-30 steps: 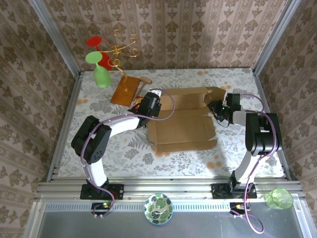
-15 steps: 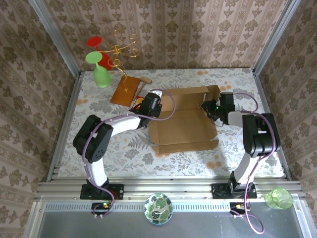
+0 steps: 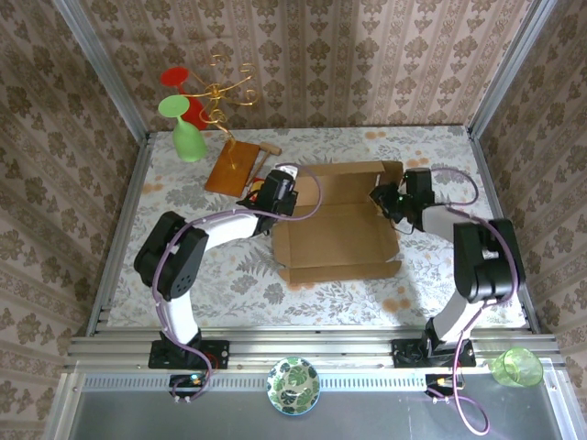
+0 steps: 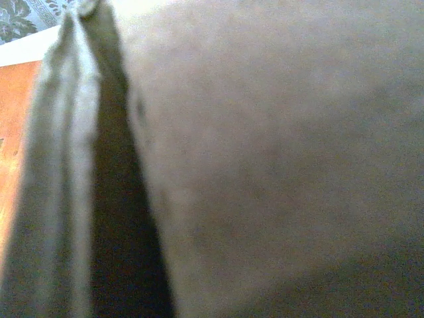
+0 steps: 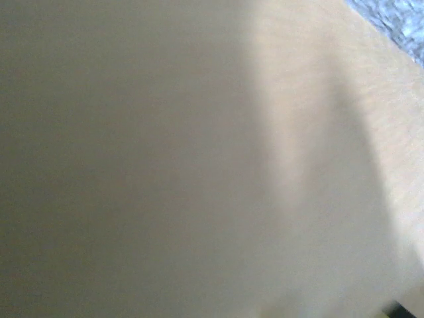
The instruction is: Fold the paper box
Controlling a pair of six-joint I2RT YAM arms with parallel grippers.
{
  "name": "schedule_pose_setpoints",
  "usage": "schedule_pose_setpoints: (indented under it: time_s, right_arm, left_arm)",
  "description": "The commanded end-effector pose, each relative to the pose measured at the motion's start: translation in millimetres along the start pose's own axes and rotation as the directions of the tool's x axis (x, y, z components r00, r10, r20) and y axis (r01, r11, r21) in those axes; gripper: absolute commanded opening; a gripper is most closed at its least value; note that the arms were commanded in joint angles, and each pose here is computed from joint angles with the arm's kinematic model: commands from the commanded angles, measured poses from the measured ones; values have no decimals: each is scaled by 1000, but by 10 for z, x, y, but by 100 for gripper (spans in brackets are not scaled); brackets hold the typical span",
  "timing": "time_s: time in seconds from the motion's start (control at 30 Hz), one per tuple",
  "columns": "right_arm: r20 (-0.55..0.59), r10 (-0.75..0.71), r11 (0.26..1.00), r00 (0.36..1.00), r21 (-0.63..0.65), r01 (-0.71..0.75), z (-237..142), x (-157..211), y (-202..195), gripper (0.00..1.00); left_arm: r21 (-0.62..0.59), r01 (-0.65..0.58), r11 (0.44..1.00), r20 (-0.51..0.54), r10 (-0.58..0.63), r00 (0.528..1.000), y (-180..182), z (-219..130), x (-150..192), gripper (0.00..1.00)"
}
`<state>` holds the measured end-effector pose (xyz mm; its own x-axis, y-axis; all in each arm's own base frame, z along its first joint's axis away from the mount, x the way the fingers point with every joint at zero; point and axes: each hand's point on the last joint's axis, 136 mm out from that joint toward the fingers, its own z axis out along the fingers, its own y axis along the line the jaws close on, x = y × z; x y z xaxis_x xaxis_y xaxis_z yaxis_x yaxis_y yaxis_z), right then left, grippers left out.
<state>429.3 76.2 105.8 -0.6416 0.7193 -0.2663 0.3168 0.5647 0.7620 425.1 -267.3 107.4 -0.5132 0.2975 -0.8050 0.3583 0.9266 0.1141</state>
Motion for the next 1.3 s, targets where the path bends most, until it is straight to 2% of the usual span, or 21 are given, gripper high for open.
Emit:
schedule_pose_setpoints:
  time_s: [0.0, 0.13, 0.3, 0.4, 0.53, 0.63, 0.87, 1.07, 1.27]
  right_arm:
    - [74, -113, 990, 991, -79, 119, -538, -198, 401, 35]
    - [186, -197, 966, 963, -132, 223, -1074, -401, 624, 33]
    - [289, -165, 982, 943, -42, 184, -1268, -871, 189, 29]
    - [220, -238, 971, 946, 25, 239, -1031, -991, -46, 25]
    - [86, -333, 943, 939, 8, 333, -661, -1018, -158, 26]
    - [44, -372, 928, 927, -3, 373, -487, -1052, -215, 27]
    - [-53, -472, 881, 880, -67, 469, -225, -682, -33, 27]
    - [-24, -494, 868, 869, -65, 492, -374, -501, 39, 26]
    - [-56, -525, 850, 849, -75, 521, -424, -288, 51, 25]
  left_arm:
    - [18, 34, 999, 18, -34, 999, 136, -117, -165, 0]
    - [63, 38, 997, 31, -40, 999, 179, -162, -259, 0]
    - [111, 53, 992, 13, -55, 998, 214, -189, -280, 0]
    - [146, 56, 988, -4, -56, 998, 197, -173, -241, 0]
    - [185, 58, 981, -30, -54, 998, 167, -120, -174, 0]
    - [192, 61, 980, -47, -52, 997, 176, -83, -132, 0]
    - [176, 71, 982, -59, -62, 996, 198, -16, -111, 0]
    - [159, 81, 984, -59, -72, 996, 185, 32, -109, 0]
    - [154, 82, 985, -63, -73, 995, 162, 65, -91, 0]
